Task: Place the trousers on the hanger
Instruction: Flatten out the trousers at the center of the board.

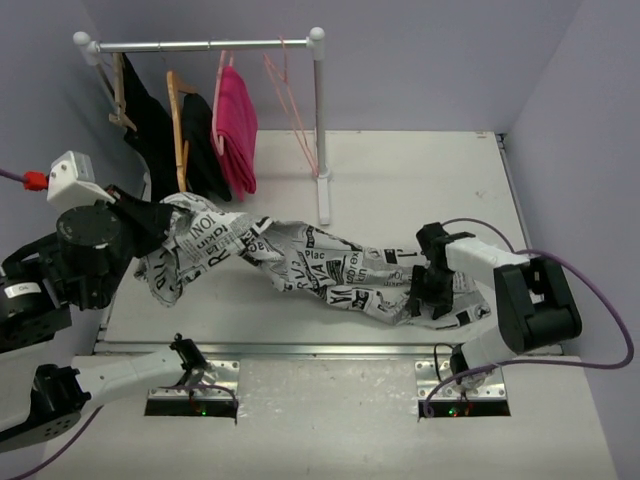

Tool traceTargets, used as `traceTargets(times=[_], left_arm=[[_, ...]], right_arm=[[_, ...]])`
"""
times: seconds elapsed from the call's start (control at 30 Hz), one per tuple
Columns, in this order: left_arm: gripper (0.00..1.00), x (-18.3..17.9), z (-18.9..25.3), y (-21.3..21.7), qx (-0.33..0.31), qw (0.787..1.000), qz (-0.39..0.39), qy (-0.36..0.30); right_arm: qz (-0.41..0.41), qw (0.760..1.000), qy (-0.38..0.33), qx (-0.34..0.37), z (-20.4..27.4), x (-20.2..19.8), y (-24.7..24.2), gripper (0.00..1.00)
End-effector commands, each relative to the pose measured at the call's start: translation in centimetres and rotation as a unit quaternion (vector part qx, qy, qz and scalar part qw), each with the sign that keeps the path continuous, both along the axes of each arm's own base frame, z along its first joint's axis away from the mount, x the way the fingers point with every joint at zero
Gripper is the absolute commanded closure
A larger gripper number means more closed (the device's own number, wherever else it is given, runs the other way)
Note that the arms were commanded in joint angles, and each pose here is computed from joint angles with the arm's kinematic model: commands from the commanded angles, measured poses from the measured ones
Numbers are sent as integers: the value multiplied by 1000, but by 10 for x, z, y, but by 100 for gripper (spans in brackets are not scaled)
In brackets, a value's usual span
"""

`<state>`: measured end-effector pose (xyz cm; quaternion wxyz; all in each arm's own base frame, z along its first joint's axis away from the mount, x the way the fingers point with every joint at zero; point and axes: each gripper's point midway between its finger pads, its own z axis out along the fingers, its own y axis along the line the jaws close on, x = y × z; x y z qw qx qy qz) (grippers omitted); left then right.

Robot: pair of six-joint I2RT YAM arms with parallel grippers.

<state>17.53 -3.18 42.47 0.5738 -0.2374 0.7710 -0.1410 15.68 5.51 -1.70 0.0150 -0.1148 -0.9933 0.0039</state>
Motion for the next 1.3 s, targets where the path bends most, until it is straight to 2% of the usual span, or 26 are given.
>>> traceTargets(times=[0.0, 0.1, 0.2, 0.33, 0.47, 0.6, 0.67, 0.77, 0.87, 0.93, 0.97, 1.13, 1.23, 1.27], left_arm=[[100, -9, 17, 25, -16, 999, 29, -42], [100, -9, 3, 23, -4, 999, 24, -32], [100, -11, -4, 25, -6, 999, 24, -31], [100, -15, -16, 34, -10, 999, 40, -28], [97, -21, -28, 41, -15, 998, 46, -28], [93, -13, -40, 24, 5, 1000, 15, -17], [94, -7, -43, 7, 12, 1000, -19, -18], [95, -1, -45, -19, 4, 997, -70, -28], [95, -1, -47, -31, -2, 995, -97, -29], [92, -1, -49, -29, -5, 995, -93, -29], [87, -2, -51, -23, -7, 997, -79, -27], [88, -8, -49, -2, -34, 999, -28, -28], [89, -16, -43, 12, -72, 996, -6, -47], [88, -19, -42, 17, -79, 996, 1, -51]], right_arm=[[-60, 990, -67, -113, -13, 56, -62, 41], [-75, 988, -52, -128, -15, 72, -82, 40], [-128, 987, -45, -81, -19, 77, -87, 39], [-176, 974, -108, -87, 5, 98, -106, 38], [-249, 951, -176, -50, 40, 115, -128, 35], [-188, 948, -256, 13, 96, 145, -104, 34], [-88, 951, -288, 67, 116, 151, -59, 29], [56, 966, -242, 66, 115, 124, 2, 27], [149, 969, -187, 67, 87, 74, 44, 29], [157, 969, -178, 63, 73, 56, 51, 30], [172, 966, -182, 63, 63, 50, 58, 30], [150, 979, -137, 24, 26, 38, 44, 35], [131, 985, -69, -87, 0, 30, 3, 34], [117, 987, -48, -103, -3, 31, -5, 35]])
